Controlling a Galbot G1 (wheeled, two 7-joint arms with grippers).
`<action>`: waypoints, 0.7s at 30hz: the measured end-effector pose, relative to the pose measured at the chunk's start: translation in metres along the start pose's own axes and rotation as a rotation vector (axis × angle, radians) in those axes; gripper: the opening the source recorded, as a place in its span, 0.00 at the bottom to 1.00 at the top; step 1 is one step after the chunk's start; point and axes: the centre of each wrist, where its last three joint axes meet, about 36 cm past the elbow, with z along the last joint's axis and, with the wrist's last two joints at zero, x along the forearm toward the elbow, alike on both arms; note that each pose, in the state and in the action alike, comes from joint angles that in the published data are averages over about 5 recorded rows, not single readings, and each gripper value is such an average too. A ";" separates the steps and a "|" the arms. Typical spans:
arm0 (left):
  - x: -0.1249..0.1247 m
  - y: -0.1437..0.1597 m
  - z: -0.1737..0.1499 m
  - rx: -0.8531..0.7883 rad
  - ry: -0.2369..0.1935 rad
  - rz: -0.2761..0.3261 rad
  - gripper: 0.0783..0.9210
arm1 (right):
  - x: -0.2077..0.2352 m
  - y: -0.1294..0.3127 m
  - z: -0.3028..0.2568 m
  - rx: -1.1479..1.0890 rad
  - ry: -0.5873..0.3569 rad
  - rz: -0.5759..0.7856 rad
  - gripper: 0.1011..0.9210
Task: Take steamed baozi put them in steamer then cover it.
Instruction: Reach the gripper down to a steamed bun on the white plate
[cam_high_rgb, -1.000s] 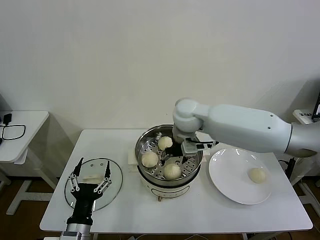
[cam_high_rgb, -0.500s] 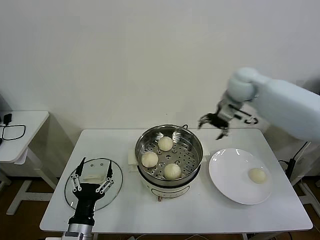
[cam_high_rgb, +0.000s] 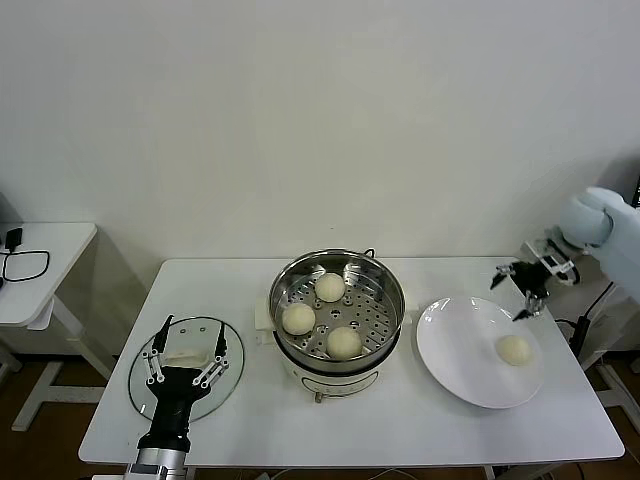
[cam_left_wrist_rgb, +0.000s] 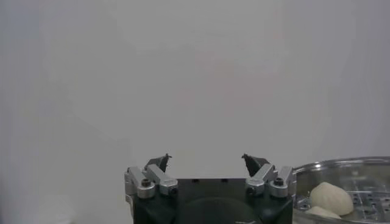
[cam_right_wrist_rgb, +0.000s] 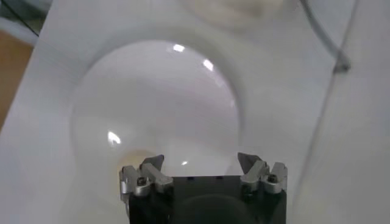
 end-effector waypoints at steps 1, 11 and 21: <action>0.000 0.000 0.000 0.000 0.000 0.000 0.88 | -0.007 0.004 0.004 -0.016 0.001 -0.006 0.88; 0.001 -0.002 0.002 -0.003 0.002 0.005 0.88 | -0.056 0.029 0.026 -0.106 0.015 -0.036 0.88; 0.000 -0.003 0.005 -0.006 0.006 0.006 0.88 | -0.081 0.033 0.031 -0.141 0.031 -0.048 0.85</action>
